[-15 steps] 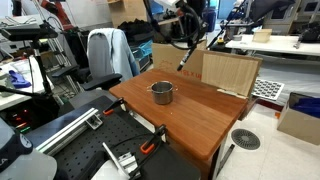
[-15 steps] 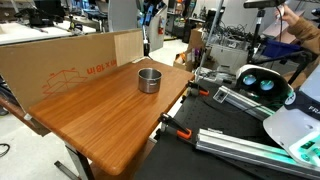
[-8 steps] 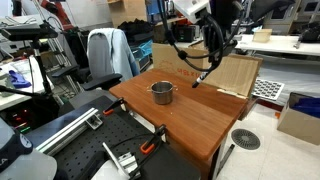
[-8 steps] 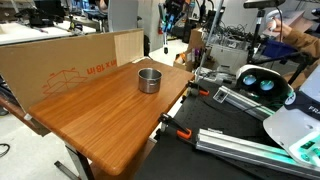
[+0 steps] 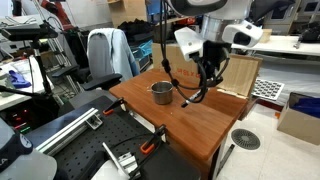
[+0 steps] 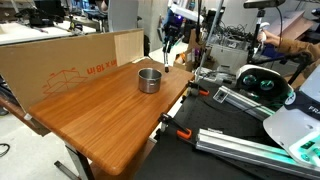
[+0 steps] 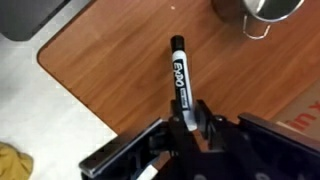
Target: Remove the marker from the silver pot.
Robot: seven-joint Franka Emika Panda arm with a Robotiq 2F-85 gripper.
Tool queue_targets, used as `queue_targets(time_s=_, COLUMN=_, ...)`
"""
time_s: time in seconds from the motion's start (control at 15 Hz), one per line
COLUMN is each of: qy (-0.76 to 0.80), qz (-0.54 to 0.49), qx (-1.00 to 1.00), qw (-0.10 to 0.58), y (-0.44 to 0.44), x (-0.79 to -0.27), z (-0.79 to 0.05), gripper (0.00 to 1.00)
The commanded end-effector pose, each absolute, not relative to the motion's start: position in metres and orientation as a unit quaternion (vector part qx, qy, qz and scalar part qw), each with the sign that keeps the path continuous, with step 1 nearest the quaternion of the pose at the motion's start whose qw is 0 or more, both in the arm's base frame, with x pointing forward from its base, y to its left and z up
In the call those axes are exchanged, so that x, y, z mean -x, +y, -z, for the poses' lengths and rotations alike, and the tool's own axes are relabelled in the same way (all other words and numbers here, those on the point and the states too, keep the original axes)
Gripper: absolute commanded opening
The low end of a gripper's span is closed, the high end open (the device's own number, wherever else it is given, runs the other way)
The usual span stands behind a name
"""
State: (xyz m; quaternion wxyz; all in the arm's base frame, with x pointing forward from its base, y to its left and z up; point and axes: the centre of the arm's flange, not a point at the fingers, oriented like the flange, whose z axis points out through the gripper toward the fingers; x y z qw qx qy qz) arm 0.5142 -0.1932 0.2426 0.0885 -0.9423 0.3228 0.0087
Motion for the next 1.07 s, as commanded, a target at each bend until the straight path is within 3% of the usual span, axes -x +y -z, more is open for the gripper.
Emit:
queue_targets(time_s=0.0, qy=0.321, qz=-0.036, qx=0.941, qw=0.098, y=-0.198, x=-0.531, z=-0.212, gripper=0.05)
queue_targets(time_s=1.0, qy=0.324, qz=-0.095, qx=0.939, qw=0.069, y=-0.229, x=-0.543, z=-0.137, gripper=0.05)
